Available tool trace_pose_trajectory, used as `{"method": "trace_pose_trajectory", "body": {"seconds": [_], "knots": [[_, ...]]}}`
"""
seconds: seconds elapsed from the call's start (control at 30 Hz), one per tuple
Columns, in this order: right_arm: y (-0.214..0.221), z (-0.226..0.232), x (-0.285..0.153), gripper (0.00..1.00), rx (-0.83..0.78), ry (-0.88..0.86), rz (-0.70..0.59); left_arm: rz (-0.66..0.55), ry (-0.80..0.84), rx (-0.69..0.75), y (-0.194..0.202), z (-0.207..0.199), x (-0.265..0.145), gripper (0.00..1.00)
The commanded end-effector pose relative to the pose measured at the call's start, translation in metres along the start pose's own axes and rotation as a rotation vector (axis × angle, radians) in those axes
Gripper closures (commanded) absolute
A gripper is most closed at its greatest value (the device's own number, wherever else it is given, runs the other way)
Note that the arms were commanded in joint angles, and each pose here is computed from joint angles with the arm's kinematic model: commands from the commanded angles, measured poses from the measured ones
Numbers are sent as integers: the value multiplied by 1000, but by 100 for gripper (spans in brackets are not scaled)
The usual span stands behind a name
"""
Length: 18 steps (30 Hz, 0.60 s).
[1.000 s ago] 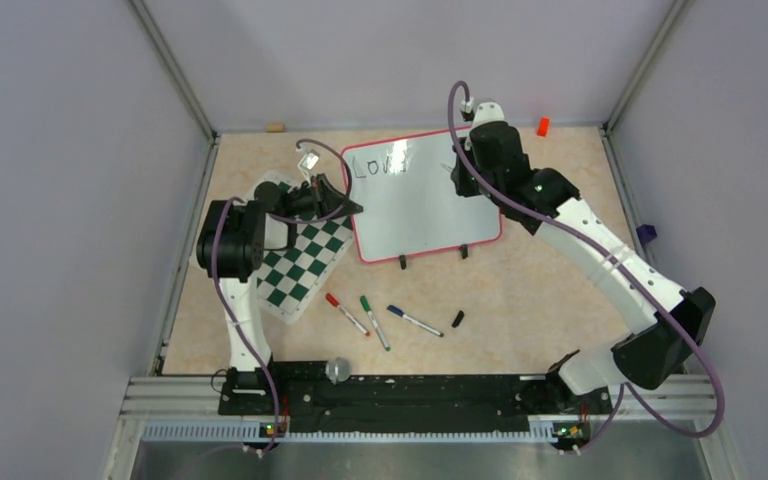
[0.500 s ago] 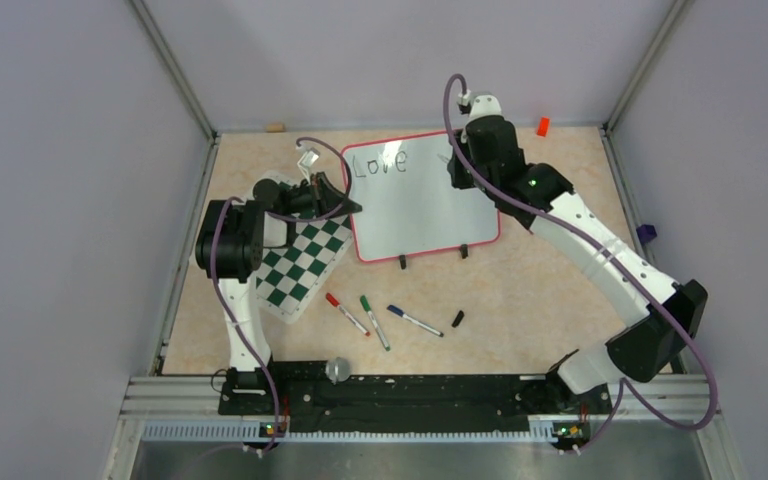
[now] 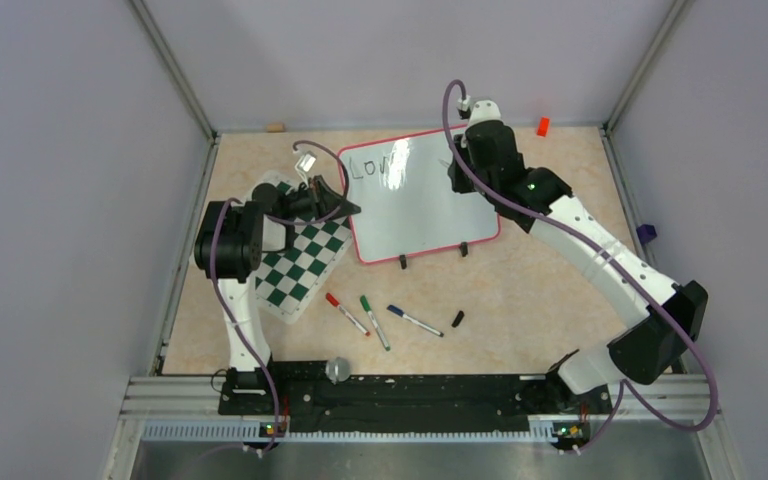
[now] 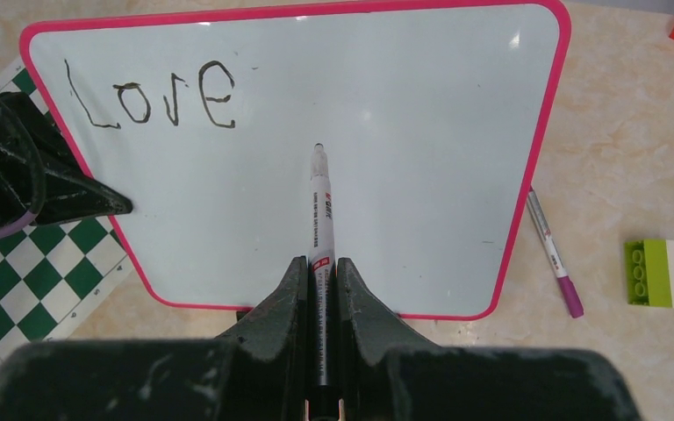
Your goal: Write a sentence on the whiteboard
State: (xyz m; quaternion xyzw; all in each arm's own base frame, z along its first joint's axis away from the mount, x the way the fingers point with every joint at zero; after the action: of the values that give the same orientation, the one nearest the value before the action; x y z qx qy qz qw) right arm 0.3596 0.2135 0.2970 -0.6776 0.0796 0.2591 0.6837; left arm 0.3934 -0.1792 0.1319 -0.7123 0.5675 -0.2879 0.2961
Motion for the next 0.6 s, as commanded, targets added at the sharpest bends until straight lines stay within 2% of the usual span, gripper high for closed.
{"method": "trace_pose_trajectory", "body": {"seconds": [0.0,0.17,0.57], "knots": [[-14,-1,-4,100,1,-7,-53,57,59,156,9,-16,-2,100],[-13,-1,-3,100,-16,-15,-50,77,66,147,18,-13,-4,100],[-2,8,8,100,-39,-58,-17,111,94,169,8,-6,-1,100]]}}
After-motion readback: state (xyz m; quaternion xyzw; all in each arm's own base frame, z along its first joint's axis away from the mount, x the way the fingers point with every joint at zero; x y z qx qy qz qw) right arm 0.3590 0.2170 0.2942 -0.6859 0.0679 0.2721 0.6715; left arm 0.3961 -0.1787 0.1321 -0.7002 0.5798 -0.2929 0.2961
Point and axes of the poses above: each gripper's point midway between its finger pads, its own x axis out along the fingers, its own z axis along the line the jaws close on, y = z × x, the point moved 1 cm from there along -x, back along the fingers, and after that the axes turned 1 degree about -x, right-handed, at the moved point
